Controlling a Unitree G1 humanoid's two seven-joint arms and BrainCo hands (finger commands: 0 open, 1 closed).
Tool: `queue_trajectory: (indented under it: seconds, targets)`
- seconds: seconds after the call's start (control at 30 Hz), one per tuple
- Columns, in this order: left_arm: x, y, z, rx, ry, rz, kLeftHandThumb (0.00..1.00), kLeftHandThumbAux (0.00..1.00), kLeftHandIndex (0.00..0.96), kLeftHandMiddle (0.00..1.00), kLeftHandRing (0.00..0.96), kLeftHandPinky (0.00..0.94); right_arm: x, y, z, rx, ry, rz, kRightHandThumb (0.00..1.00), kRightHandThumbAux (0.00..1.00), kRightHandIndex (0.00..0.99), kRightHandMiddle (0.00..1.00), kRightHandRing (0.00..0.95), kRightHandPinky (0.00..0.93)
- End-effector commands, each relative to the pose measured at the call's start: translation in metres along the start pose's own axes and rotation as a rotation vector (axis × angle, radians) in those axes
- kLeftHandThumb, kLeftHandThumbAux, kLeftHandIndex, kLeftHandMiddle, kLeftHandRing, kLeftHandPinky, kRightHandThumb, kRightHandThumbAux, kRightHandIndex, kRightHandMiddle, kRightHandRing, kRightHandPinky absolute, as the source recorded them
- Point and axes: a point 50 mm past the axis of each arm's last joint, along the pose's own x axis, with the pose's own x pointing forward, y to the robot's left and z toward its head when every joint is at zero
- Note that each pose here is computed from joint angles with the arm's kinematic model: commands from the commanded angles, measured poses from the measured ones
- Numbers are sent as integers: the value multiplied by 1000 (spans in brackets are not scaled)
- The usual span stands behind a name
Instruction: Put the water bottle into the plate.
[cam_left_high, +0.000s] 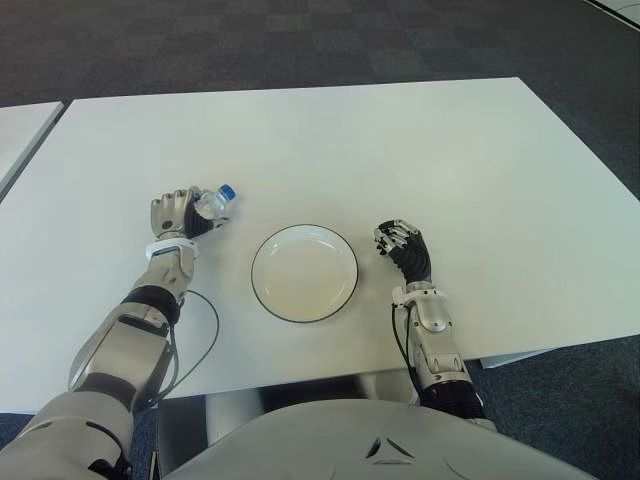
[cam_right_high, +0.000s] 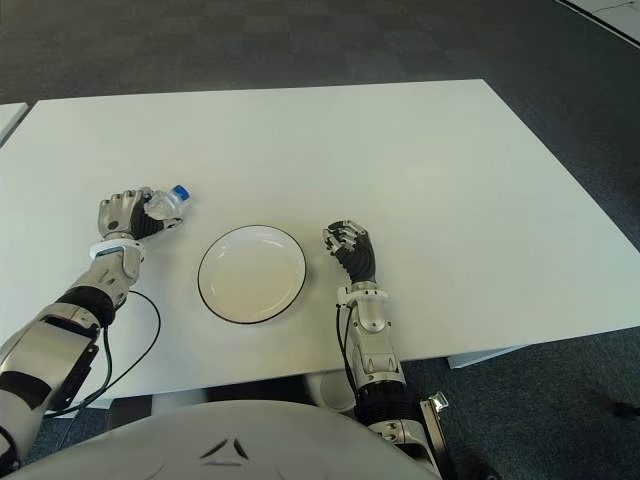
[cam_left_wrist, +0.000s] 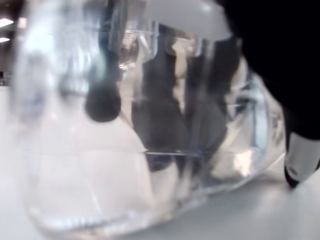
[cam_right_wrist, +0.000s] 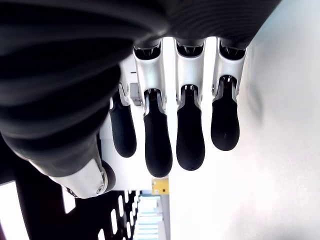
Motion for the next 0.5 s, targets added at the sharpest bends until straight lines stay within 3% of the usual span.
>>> queue_trajectory:
  seconds: [0.03, 0.5]
  targets:
    - [-43, -48, -13, -59, 84, -198, 946, 655, 369, 504, 539, 859, -1, 1, -3, 24, 18, -8, 706, 729, 432, 604, 611, 620]
    - [-44, -48, -17, -196, 154, -196, 947, 654, 372, 506, 541, 849, 0, 1, -3, 24, 14, -3, 705, 729, 432, 601, 608, 611]
